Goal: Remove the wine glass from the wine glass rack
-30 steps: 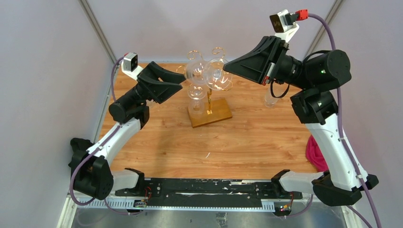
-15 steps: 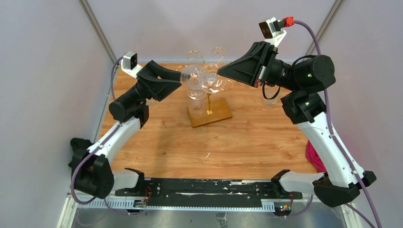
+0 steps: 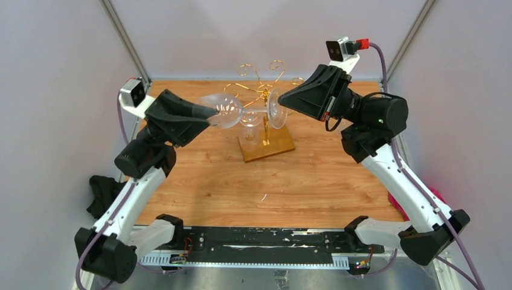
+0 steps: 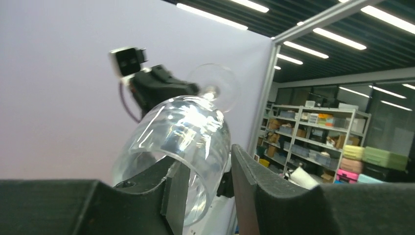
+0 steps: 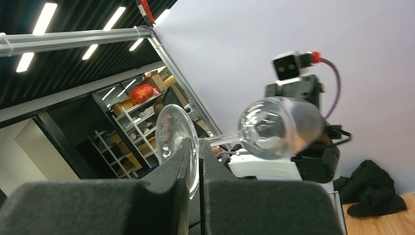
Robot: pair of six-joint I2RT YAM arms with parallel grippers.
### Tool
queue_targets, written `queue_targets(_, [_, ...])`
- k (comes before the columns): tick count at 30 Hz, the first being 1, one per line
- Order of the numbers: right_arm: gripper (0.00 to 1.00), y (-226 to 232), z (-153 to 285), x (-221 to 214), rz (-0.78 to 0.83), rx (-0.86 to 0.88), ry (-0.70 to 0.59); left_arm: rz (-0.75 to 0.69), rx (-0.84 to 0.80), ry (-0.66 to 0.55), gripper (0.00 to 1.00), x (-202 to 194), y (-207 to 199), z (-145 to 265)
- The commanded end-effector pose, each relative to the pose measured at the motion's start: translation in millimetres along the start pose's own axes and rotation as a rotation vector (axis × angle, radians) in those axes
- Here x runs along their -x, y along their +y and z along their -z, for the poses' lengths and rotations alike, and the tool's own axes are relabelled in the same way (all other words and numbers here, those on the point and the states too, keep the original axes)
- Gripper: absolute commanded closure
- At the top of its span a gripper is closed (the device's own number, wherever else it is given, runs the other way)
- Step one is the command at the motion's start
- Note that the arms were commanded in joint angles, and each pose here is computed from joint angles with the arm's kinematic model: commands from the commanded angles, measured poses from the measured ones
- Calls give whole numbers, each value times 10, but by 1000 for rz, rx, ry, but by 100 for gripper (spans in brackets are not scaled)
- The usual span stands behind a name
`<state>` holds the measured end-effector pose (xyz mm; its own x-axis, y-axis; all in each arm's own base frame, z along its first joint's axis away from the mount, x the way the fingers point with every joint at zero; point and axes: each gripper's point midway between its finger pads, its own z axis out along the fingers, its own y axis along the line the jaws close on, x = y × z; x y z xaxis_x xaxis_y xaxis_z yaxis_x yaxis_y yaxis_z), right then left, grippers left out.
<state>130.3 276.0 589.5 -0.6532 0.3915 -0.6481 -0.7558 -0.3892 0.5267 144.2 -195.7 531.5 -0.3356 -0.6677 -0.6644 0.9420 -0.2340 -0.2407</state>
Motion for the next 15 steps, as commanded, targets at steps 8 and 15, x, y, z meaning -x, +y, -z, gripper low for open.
queue_targets(8, [100, -728, -15, -236, -110, -115, 72, -95, -47, 32, 67, 3, -636, -56])
queue_targets(15, [100, -585, -49, -236, -91, -80, 87, -155, 226, 63, 94, 9, -134, -11])
